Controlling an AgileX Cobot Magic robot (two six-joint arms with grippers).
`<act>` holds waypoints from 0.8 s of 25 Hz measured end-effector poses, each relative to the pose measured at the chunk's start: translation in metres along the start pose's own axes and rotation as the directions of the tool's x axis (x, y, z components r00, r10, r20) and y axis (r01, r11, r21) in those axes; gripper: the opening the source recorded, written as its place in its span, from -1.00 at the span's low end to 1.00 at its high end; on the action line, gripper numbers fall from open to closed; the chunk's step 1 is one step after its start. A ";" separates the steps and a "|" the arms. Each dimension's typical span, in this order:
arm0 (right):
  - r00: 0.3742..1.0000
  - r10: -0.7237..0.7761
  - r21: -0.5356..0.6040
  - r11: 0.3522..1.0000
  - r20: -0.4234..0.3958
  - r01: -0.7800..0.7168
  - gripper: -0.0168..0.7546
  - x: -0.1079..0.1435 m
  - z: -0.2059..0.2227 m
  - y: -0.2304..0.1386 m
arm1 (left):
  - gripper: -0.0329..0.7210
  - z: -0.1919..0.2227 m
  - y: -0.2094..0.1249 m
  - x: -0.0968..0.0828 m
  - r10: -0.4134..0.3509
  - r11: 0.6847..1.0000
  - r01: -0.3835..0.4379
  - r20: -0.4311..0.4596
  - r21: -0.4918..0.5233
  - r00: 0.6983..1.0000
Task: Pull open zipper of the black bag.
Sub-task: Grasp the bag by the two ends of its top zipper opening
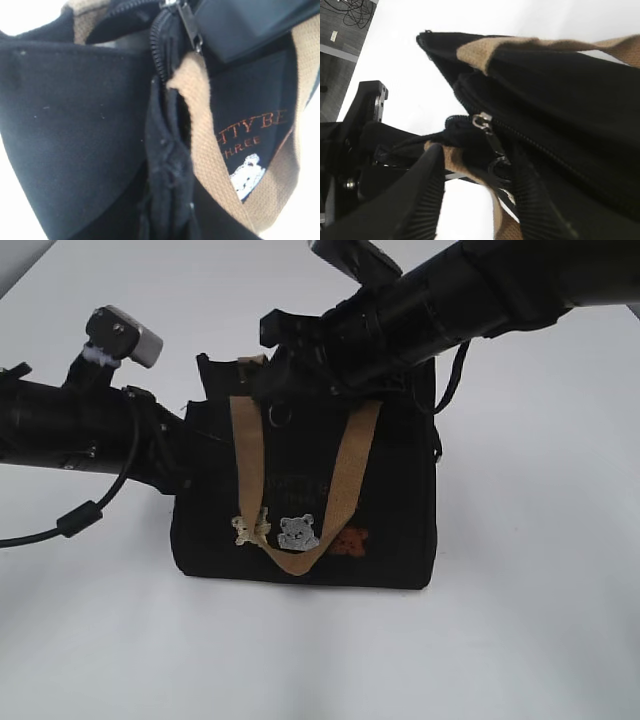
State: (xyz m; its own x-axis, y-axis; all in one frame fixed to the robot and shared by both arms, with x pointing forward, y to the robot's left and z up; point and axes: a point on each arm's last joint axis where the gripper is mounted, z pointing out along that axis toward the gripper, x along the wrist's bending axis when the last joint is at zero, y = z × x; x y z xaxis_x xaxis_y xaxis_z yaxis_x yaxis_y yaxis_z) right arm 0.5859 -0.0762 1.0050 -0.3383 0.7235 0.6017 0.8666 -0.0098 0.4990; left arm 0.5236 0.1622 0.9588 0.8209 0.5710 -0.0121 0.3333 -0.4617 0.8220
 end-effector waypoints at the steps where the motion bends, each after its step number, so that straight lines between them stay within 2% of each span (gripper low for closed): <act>1: 1.000 0.000 0.003 1.000 0.001 0.000 -0.16 -0.001 0.001 0.000 | -0.74 0.000 0.000 0.000 0.000 1.000 0.000 -0.001 0.001 1.000; 6: 1.000 0.007 0.014 1.000 0.017 -0.008 -0.52 -0.008 0.011 -0.002 | -0.74 0.000 0.000 0.001 0.001 1.000 -0.001 -0.006 0.004 1.000; 9: 1.000 0.002 0.015 1.000 0.020 -0.002 -0.88 -0.010 0.012 -0.002 | -0.74 0.000 -0.001 0.001 0.000 1.000 0.000 -0.007 0.006 1.000; 10: 1.000 -0.007 0.018 1.000 0.018 0.007 -0.94 -0.009 0.012 -0.003 | -0.74 0.000 -0.001 0.001 0.000 1.000 0.000 -0.007 0.006 1.000; 20: 0.998 -0.063 0.035 0.997 0.009 0.063 -0.96 -0.014 -0.020 0.008 | -0.74 0.000 0.000 -0.001 -0.001 1.000 0.001 0.006 -0.003 1.000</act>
State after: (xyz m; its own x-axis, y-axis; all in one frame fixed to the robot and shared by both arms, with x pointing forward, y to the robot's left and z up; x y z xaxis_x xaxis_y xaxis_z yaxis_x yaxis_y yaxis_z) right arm 0.5900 -0.0998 1.0126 -0.3894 0.7287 0.5634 0.8558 0.0601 0.5138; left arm 0.5231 0.1620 0.9589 0.8235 0.5671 -0.0163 0.3324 -0.4590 0.8239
